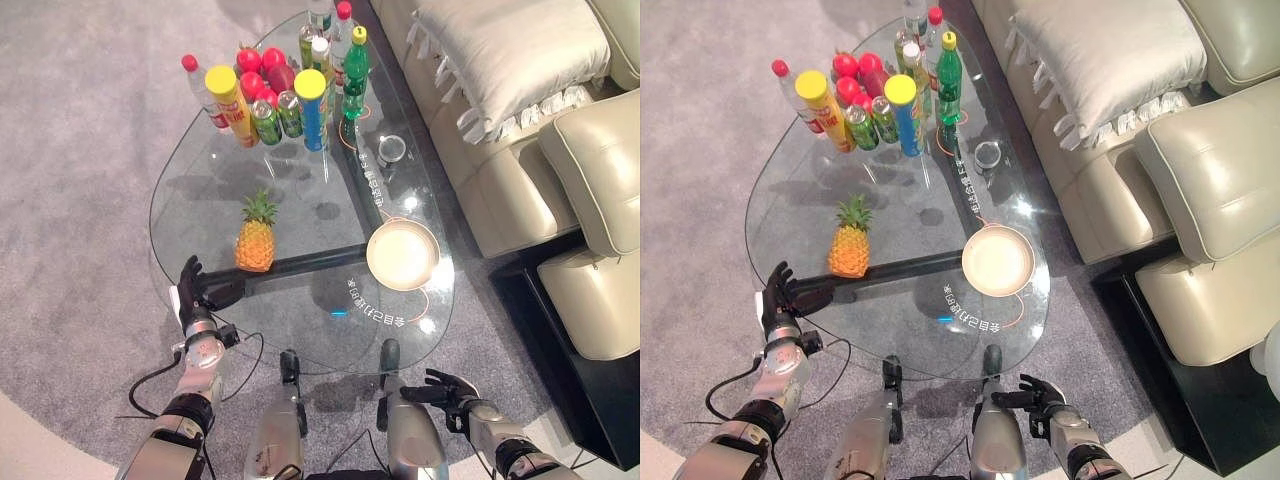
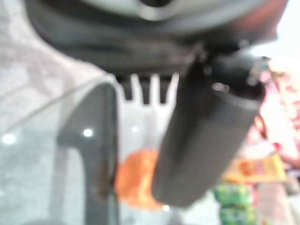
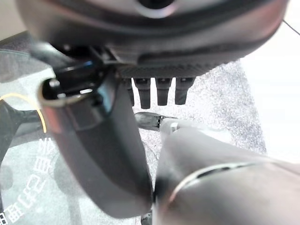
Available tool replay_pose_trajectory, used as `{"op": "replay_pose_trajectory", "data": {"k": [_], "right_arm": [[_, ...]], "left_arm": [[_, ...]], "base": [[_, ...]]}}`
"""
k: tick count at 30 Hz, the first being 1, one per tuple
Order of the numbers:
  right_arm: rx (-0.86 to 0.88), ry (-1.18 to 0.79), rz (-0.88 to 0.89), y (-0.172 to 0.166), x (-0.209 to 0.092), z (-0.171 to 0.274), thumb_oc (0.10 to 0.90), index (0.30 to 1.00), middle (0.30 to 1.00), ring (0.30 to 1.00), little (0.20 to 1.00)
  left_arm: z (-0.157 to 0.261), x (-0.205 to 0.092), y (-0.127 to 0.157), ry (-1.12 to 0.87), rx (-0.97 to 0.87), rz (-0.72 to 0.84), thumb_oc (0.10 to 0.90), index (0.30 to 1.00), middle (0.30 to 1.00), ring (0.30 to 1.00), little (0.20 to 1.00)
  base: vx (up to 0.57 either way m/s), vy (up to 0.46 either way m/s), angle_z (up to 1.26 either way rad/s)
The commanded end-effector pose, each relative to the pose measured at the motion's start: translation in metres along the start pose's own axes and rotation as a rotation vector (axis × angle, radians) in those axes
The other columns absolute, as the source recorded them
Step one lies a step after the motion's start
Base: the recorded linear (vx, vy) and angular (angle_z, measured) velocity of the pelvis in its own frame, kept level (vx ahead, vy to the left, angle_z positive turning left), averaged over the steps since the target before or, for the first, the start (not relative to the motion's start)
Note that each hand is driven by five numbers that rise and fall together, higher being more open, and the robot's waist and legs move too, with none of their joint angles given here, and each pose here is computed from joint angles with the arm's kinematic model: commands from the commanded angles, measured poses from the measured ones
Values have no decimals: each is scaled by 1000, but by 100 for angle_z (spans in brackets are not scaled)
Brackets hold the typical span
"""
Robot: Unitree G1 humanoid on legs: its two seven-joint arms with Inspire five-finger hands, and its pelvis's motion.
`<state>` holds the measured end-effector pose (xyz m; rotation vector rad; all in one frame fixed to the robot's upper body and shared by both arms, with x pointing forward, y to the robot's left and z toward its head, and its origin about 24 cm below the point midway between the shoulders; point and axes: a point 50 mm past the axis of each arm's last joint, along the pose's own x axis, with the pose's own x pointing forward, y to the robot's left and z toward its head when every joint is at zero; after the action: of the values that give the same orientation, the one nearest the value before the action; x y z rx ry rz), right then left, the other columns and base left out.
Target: Pick up the fruit to the plate
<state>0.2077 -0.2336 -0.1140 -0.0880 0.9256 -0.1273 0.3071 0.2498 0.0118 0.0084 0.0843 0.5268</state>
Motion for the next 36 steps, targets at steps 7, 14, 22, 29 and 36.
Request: {"op": "replay_pose_trajectory", "data": {"k": [7, 14, 22, 29, 36], "right_arm": [[-40, 13, -133, -27, -7, -12, 800, 900, 900, 900, 900], [-39, -6, -125, -25, -6, -4, 800, 900, 900, 900, 900], [-61, -17, -100, -19, -5, 4, 800, 900, 900, 900, 900], [-52, -19, -94, -19, -5, 6, 800, 900, 900, 900, 900], [-59, -30, -79, -16, -4, 10, 800, 900, 900, 900, 900]], "left_arm": [[105, 38, 8, -312, -76, 58, 800, 900, 900, 900, 900], [127, 45, 2, -337, -67, 30, 800, 900, 900, 900, 900], [137, 49, -7, -313, -84, -32, 800, 900, 900, 900, 900], [139, 49, -14, -294, -89, -57, 800, 900, 900, 900, 900], [146, 55, -16, -267, -98, -57, 800, 900, 900, 900, 900]], "base": [[-9, 26, -1], [2, 3, 0], [4, 8, 0], [0, 0, 0], [0, 0, 0]]}}
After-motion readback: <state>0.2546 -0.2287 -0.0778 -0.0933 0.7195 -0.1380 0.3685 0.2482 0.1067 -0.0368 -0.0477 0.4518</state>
